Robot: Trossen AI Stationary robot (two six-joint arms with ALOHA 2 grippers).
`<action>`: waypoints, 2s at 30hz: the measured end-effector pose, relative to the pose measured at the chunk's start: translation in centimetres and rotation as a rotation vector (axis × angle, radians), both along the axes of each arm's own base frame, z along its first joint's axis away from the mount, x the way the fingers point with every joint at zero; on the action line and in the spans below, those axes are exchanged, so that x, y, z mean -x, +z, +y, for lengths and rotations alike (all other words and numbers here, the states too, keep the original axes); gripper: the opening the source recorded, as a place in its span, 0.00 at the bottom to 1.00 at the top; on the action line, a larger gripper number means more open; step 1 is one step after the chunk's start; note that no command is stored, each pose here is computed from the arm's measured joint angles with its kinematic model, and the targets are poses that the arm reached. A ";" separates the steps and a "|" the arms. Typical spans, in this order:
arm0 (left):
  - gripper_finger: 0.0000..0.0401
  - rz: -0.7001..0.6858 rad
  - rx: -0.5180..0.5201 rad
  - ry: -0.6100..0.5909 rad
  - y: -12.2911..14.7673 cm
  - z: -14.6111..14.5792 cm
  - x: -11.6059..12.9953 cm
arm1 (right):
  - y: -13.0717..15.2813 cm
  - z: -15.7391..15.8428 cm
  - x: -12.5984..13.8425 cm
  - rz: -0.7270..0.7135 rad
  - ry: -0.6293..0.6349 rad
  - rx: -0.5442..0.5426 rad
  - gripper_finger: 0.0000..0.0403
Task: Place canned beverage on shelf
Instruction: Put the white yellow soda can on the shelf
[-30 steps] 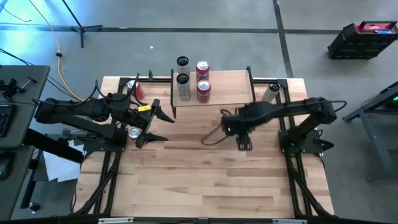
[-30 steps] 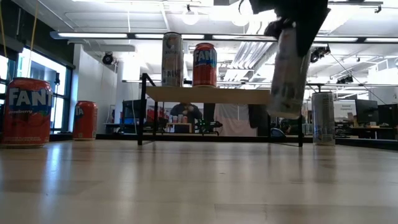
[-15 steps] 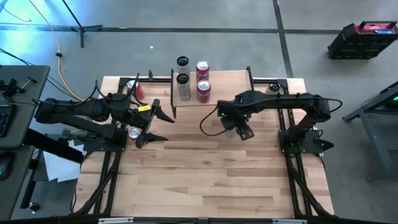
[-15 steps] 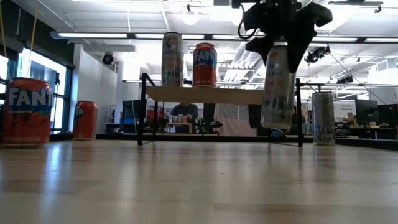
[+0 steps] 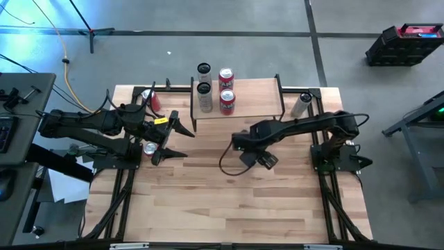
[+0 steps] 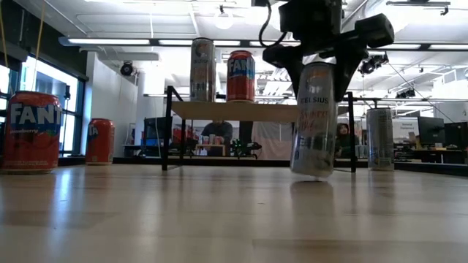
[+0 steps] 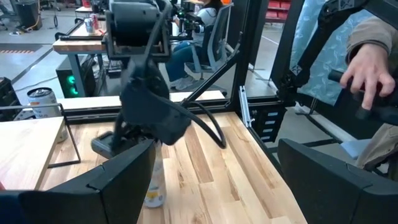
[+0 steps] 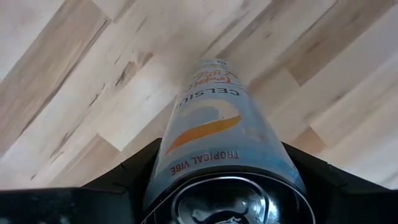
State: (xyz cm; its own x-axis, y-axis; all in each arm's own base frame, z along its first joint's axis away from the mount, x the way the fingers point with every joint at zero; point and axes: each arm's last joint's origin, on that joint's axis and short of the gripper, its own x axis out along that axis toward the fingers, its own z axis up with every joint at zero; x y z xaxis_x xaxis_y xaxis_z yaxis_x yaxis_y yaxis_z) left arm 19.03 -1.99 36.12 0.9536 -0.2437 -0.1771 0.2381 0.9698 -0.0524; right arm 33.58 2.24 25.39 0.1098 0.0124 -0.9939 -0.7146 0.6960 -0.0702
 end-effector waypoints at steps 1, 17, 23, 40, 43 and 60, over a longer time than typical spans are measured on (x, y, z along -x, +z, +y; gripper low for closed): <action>0.82 0.000 0.000 0.000 0.0 0.0 0.0 | -0.1 0.1 0.0 0.004 -0.002 0.000 0.61; 0.82 0.000 0.000 0.000 0.0 0.0 0.0 | -0.1 0.3 -0.4 -0.029 -0.116 -0.017 0.69; 0.82 0.000 0.000 0.000 0.0 0.0 0.0 | -0.1 0.1 -0.5 -0.034 -0.124 -0.017 0.70; 0.82 0.000 0.000 0.000 0.0 0.0 0.0 | 0.0 -0.2 -0.8 -0.062 -0.352 -0.053 0.72; 0.82 0.000 0.000 0.000 0.0 0.0 0.0 | 0.0 -0.2 -0.8 -0.060 -0.375 -0.056 0.74; 0.82 0.000 0.000 0.000 0.0 0.0 0.0 | -0.1 -0.2 -0.3 -0.009 -0.668 -0.074 0.86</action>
State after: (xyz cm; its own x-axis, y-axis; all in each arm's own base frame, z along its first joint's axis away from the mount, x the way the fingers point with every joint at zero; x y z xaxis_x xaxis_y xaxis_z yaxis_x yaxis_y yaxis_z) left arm 19.03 -1.99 36.12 0.9534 -0.2440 -0.1773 0.2384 0.9698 -0.0525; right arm 33.88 2.02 25.31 0.1259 0.0073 -0.9920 -0.1281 0.9917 -0.0089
